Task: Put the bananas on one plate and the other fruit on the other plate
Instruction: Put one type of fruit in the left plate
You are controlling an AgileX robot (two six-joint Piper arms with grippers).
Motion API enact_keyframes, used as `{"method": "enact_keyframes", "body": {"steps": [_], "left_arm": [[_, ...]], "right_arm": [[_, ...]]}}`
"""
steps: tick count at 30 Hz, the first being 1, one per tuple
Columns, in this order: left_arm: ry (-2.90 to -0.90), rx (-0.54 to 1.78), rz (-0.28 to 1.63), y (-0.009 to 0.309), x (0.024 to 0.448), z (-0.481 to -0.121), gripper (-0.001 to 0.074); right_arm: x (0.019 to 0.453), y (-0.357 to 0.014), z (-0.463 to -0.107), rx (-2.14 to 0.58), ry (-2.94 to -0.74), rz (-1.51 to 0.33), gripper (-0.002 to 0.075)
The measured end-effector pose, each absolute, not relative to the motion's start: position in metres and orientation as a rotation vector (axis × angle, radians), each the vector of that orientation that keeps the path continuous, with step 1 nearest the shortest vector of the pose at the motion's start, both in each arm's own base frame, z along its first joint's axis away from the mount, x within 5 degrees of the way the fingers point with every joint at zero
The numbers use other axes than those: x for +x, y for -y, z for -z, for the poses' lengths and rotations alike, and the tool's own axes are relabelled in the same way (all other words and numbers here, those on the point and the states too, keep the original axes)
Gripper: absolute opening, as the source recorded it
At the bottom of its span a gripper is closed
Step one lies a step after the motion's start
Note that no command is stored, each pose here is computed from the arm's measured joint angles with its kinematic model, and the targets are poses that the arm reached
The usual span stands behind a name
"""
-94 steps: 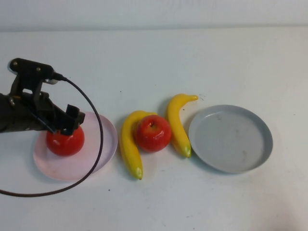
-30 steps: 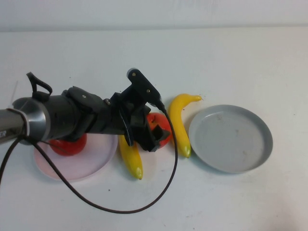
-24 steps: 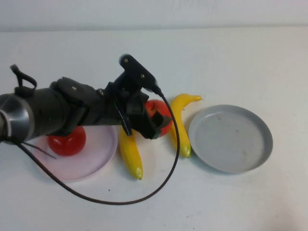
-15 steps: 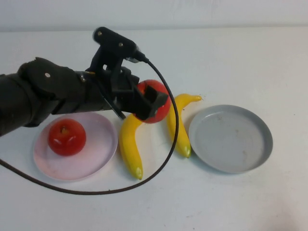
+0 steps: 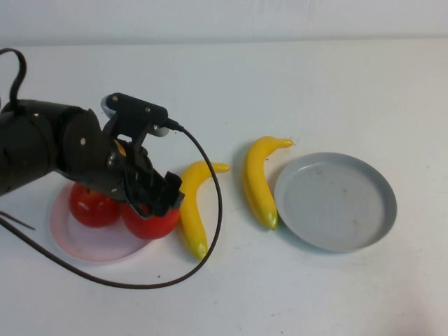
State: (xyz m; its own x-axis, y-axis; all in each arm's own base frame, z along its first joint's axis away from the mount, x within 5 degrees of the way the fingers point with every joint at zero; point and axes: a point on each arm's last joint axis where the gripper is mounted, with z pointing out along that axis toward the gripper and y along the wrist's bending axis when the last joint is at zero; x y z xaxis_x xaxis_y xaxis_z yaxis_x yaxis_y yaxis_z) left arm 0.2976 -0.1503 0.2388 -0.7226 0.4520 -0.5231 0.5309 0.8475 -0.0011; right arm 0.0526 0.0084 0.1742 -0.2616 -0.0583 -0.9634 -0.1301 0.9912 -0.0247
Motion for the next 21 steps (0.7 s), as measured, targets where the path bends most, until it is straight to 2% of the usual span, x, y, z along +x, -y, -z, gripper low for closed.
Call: {"method": "enact_keyframes", "body": {"steps": [7,21], "left_arm": [[-2.532,0.752,0.125,0.149,0.307,-0.221,0.056],[-2.573,0.662,0.1,0.145,0.304,-0.224,0.0565]], "right_arm": [[0.053,-0.008,-0.174,-0.137,-1.836,-0.069,-0.0015],[0.053,-0.008,-0.174,-0.137,-1.836,-0.069,-0.0015]]}}
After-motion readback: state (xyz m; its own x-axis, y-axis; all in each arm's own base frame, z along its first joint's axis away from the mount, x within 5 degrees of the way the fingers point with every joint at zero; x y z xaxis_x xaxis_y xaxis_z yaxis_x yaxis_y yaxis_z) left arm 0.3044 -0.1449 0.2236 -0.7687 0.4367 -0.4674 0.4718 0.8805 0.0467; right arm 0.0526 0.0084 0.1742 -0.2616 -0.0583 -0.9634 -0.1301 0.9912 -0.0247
